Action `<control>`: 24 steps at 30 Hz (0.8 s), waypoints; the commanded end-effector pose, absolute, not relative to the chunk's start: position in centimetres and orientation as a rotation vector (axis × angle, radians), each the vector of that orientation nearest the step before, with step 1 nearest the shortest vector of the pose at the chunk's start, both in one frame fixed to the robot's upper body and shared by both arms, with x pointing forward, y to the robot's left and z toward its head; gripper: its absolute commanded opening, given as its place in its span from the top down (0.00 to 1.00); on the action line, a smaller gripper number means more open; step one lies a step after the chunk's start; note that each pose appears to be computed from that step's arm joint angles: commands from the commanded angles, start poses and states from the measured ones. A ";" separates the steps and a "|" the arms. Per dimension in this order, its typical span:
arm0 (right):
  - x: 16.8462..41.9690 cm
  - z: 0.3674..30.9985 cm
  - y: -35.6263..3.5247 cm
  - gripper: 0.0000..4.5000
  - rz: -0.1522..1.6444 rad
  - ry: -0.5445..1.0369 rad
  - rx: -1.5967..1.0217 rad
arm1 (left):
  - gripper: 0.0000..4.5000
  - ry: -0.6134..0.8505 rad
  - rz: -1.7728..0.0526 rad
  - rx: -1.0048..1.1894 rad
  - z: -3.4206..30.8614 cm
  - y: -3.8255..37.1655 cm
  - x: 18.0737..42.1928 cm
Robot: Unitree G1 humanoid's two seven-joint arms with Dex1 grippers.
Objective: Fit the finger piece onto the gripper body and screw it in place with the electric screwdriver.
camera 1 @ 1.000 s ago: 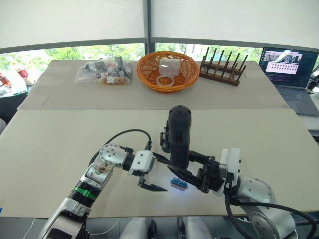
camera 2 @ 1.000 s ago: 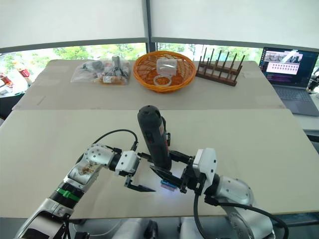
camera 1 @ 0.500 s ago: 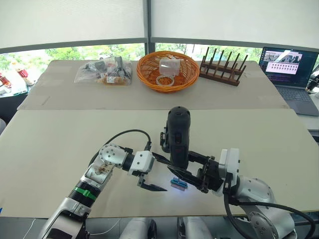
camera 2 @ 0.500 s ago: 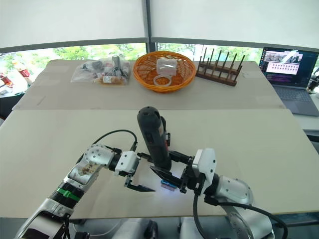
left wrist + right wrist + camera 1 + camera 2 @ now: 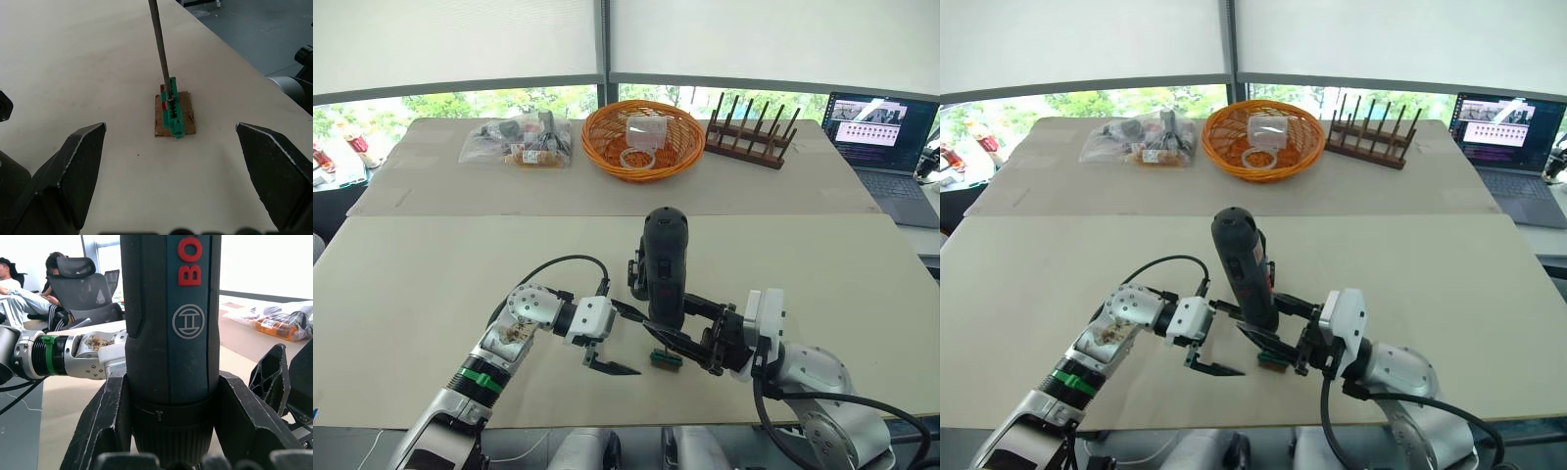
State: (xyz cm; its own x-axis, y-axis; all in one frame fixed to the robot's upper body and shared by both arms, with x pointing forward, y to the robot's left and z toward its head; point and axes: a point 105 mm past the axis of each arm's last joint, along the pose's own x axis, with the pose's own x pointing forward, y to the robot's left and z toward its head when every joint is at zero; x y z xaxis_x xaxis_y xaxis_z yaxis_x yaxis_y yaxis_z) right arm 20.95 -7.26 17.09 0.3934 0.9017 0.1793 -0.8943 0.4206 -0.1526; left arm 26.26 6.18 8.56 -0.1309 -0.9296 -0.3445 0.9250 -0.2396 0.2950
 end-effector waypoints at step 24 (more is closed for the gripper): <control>22.3 26.4 -7.6 0.58 1.208 -0.403 -0.034 | 0.00 -0.014 -1.163 0.332 9.9 7.2 31.9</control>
State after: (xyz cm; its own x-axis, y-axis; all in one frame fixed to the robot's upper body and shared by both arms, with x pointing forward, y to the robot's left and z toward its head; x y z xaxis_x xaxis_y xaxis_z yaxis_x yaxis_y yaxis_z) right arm 22.89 -7.52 25.18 0.3199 0.9126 0.2548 -0.9102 0.3706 -0.1846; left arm 31.20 7.73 8.97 0.3804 -0.9059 -0.1859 0.9153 0.3401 0.2159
